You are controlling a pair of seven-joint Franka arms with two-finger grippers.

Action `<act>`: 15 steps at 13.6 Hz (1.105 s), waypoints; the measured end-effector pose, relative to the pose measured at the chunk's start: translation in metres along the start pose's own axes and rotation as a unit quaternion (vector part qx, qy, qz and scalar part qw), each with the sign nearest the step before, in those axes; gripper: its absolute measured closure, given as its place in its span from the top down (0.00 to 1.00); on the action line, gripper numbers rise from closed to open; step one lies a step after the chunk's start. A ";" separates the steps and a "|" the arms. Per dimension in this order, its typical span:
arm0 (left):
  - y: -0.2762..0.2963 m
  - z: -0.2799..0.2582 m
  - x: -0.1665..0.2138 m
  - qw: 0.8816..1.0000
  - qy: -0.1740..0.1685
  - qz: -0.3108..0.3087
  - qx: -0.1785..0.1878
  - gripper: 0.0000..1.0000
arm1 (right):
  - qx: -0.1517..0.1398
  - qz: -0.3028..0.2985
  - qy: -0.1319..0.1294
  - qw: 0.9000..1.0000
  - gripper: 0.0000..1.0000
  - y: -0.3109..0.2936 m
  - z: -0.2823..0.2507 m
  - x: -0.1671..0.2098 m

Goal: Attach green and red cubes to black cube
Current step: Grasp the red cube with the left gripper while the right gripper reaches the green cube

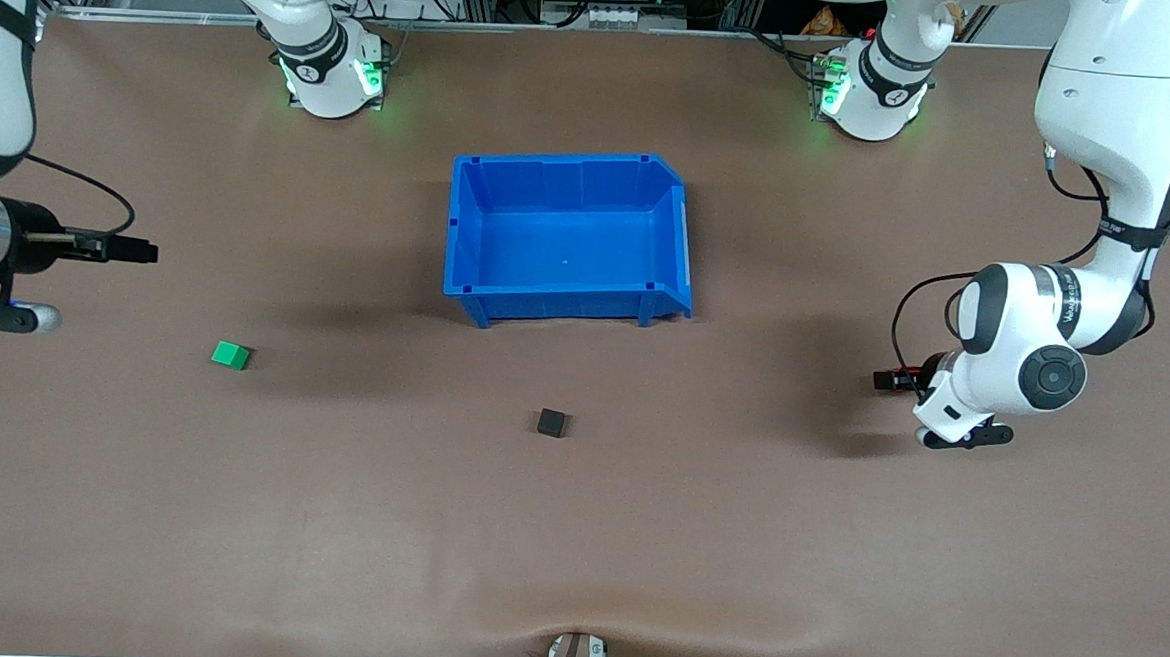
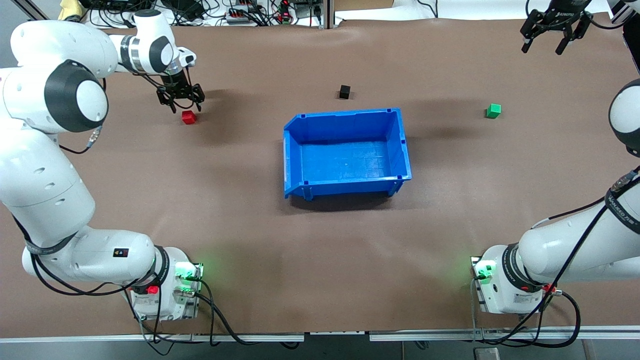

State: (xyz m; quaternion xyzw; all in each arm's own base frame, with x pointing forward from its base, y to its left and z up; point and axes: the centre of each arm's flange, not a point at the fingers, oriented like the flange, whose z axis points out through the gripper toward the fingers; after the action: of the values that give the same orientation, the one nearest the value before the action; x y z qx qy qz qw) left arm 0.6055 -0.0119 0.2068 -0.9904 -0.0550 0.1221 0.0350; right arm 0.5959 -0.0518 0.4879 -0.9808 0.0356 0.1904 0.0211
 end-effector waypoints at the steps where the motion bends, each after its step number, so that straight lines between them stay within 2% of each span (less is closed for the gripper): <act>1: -0.004 0.004 0.001 1.000 -0.001 0.002 -0.001 0.96 | 0.000 0.000 -0.006 1.000 1.00 0.000 0.007 0.005; 2: -0.007 0.009 0.003 1.000 -0.002 0.003 -0.001 0.91 | -0.001 0.000 -0.008 1.000 1.00 -0.001 0.013 0.012; 5: -0.007 0.021 0.004 1.000 -0.007 0.004 -0.001 0.88 | -0.003 0.000 -0.003 1.000 1.00 -0.002 0.038 0.039; 7: -0.006 0.024 0.005 1.000 -0.008 0.005 -0.001 0.82 | -0.002 0.007 -0.012 1.000 1.00 0.008 0.070 0.065; 8: -0.006 0.025 0.005 1.000 -0.008 0.005 -0.001 0.75 | 0.007 0.015 -0.018 1.000 1.00 0.019 0.087 0.077; 9: -0.006 0.025 0.005 1.000 -0.008 0.005 -0.001 0.75 | 0.027 0.019 -0.017 0.999 1.00 0.035 0.103 0.088; 11: -0.006 0.026 0.006 1.000 -0.007 0.005 -0.001 0.61 | 0.054 0.020 -0.002 0.998 1.00 0.066 0.126 0.104; 12: -0.006 0.025 0.006 1.000 -0.007 0.005 -0.001 0.61 | 0.058 0.024 0.006 0.998 1.00 0.075 0.138 0.110; 15: -0.006 0.024 0.007 1.000 -0.005 0.005 -0.002 0.39 | 0.056 0.031 0.028 0.998 1.00 0.078 0.186 0.117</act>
State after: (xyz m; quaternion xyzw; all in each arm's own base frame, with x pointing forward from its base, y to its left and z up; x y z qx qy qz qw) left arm 0.6062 -0.0042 0.1828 -0.9901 -0.0506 0.1267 0.0326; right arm 0.6293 -0.1267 0.2693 -0.9815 0.0771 0.1609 0.0693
